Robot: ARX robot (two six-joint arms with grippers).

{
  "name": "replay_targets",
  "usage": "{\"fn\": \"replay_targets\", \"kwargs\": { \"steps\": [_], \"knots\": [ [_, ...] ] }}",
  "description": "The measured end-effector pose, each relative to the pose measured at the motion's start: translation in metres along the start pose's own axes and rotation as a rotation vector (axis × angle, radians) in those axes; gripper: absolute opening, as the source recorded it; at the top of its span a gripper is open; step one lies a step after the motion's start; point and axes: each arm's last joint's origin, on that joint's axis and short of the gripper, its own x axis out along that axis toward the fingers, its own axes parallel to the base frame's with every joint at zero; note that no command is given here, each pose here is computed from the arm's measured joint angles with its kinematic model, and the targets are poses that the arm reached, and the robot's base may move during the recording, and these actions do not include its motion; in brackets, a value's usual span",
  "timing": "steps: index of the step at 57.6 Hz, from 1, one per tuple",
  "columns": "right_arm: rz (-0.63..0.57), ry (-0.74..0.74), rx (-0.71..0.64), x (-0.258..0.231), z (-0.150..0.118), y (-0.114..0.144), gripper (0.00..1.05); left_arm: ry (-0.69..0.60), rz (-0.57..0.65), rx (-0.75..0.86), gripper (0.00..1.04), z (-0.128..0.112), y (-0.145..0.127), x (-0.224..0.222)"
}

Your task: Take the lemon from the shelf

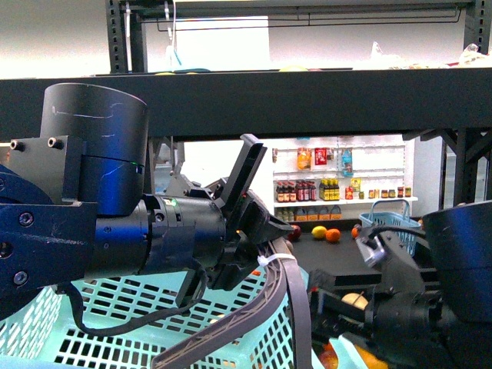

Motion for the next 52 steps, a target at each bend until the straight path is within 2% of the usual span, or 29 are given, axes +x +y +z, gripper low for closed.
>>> {"fn": "replay_targets", "kwargs": {
  "steps": [11, 15, 20, 25, 30, 35, 41, 52],
  "knots": [
    [-0.098, -0.131, 0.031, -0.017, 0.042, -0.04, 0.97, -0.003, 0.002, -0.003, 0.12, 0.0, 0.0, 0.0],
    [-0.175, -0.18, 0.032, -0.024, 0.056, -0.066, 0.97, -0.004, 0.003, -0.002, 0.12, 0.0, 0.0, 0.0],
    [-0.269, -0.197, 0.013, -0.027, 0.06, -0.101, 0.97, -0.003, 0.002, -0.002, 0.12, 0.0, 0.0, 0.0],
    [-0.325, -0.142, -0.024, -0.02, 0.045, -0.134, 0.97, -0.002, 0.001, -0.003, 0.12, 0.0, 0.0, 0.0],
    [-0.337, -0.024, -0.08, -0.003, 0.012, -0.163, 0.97, 0.0, 0.0, -0.003, 0.12, 0.0, 0.0, 0.0],
    [-0.316, 0.064, -0.135, 0.01, -0.02, -0.179, 0.97, 0.0, 0.0, -0.003, 0.12, 0.0, 0.0, 0.0],
    [-0.287, 0.124, -0.217, 0.029, -0.046, -0.187, 0.97, -0.003, 0.002, -0.003, 0.12, 0.0, 0.0, 0.0],
    [-0.217, 0.146, -0.344, 0.069, -0.064, -0.181, 0.97, -0.003, 0.002, -0.002, 0.12, 0.0, 0.0, 0.0]
  ]
}}
